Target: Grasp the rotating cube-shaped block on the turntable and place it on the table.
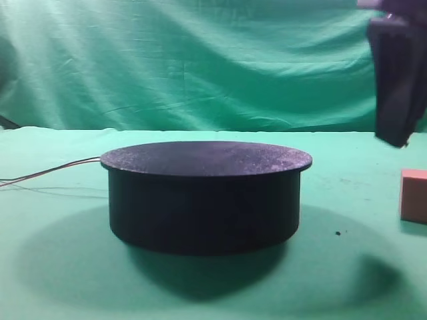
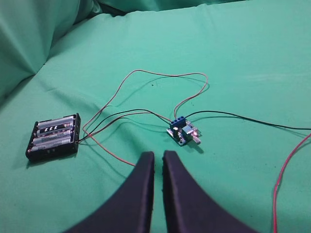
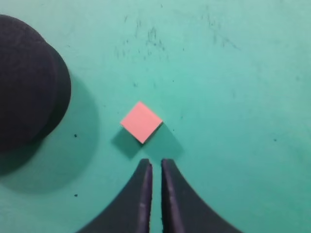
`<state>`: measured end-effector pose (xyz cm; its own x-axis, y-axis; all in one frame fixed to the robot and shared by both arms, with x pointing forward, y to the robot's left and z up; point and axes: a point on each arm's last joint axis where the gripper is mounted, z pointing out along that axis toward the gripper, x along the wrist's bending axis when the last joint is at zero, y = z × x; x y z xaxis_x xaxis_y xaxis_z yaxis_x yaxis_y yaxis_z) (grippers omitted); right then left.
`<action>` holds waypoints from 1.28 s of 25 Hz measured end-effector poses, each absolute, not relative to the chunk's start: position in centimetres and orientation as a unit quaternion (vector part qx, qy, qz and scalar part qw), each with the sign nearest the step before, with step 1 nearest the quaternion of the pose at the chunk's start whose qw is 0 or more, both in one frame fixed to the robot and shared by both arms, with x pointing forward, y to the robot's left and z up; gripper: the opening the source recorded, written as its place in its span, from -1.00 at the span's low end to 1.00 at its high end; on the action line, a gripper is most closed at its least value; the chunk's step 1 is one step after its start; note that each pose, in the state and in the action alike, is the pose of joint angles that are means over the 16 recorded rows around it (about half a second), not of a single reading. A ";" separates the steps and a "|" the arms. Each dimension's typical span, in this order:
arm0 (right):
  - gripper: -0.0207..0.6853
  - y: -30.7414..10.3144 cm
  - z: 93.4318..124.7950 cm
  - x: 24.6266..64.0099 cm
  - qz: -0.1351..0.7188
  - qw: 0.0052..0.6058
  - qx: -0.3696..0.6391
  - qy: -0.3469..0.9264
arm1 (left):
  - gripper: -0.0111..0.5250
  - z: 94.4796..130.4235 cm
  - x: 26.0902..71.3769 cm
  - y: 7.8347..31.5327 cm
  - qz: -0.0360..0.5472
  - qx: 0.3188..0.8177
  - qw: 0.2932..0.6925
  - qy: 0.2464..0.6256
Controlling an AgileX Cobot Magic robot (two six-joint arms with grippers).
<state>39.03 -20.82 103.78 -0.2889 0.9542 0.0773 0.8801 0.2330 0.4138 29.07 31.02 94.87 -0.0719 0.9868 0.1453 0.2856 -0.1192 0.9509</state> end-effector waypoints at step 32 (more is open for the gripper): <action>-0.94 -27.7 102.6 31.1 0.416 0.308 0.515 0.683 | -0.96 94.9 29.1 31.0 0.479 0.575 0.366 0.554</action>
<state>31.12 -27.74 102.56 -0.2807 0.9597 0.0080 0.4477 0.1235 0.8856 29.07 31.02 94.87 -0.0719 0.9868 0.1453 0.2856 -0.1192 0.9509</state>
